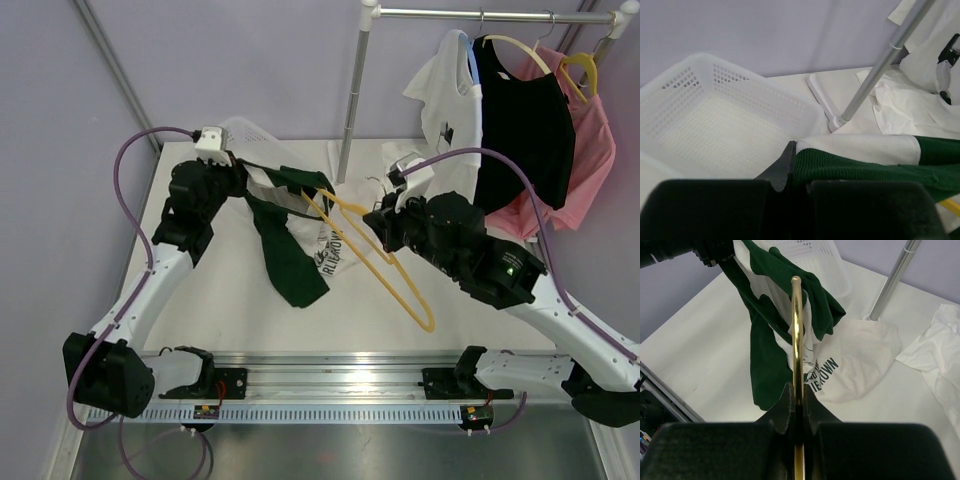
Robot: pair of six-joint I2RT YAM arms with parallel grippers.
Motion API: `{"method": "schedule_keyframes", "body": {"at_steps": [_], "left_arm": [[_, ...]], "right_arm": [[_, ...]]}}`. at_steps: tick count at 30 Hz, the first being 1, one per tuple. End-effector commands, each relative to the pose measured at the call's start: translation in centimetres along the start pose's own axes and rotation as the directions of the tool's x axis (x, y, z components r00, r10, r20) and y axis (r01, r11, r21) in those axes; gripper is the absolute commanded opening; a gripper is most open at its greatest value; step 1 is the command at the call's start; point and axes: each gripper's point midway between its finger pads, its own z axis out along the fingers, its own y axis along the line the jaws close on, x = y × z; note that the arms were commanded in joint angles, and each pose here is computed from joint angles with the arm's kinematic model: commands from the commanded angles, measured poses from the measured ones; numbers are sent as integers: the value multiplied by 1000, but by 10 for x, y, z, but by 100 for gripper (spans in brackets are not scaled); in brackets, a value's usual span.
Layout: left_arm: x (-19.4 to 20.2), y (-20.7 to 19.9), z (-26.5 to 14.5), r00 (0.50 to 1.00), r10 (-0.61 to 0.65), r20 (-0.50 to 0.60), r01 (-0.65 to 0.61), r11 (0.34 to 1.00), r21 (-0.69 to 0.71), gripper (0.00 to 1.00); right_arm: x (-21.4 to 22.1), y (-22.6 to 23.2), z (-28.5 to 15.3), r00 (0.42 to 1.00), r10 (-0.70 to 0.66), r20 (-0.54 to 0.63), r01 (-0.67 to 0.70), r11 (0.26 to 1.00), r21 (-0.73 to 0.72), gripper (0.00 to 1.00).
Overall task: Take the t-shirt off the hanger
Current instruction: Remove the tshirt from the hanger
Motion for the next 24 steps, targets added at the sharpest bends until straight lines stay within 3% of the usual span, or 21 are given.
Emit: {"method": "schedule_keyframes", "body": {"at_steps": [1, 8, 17, 21, 22, 24], "left_arm": [[-14, -4, 10, 998, -67, 0, 67, 998, 12, 0], [5, -15, 24, 994, -35, -101, 42, 997, 63, 0], [27, -21, 39, 979, 36, -201, -34, 999, 12, 0], [25, -18, 40, 981, 55, -189, -63, 997, -36, 0], [21, -16, 39, 983, 64, -171, -73, 996, -47, 0], [15, -9, 36, 988, 72, -135, -84, 993, -82, 0]], "right_arm": [[-29, -5, -26, 993, 13, 121, -11, 1000, -16, 0], [-65, -47, -76, 913, 136, 385, -188, 977, 101, 0], [-79, -60, -108, 832, 192, 520, -266, 962, 70, 0], [-71, -46, -101, 881, 189, 434, -225, 974, 32, 0], [-49, -40, -92, 932, 161, 325, -183, 982, 39, 0], [-44, -16, -78, 959, 150, 239, -142, 989, -49, 0]]}}
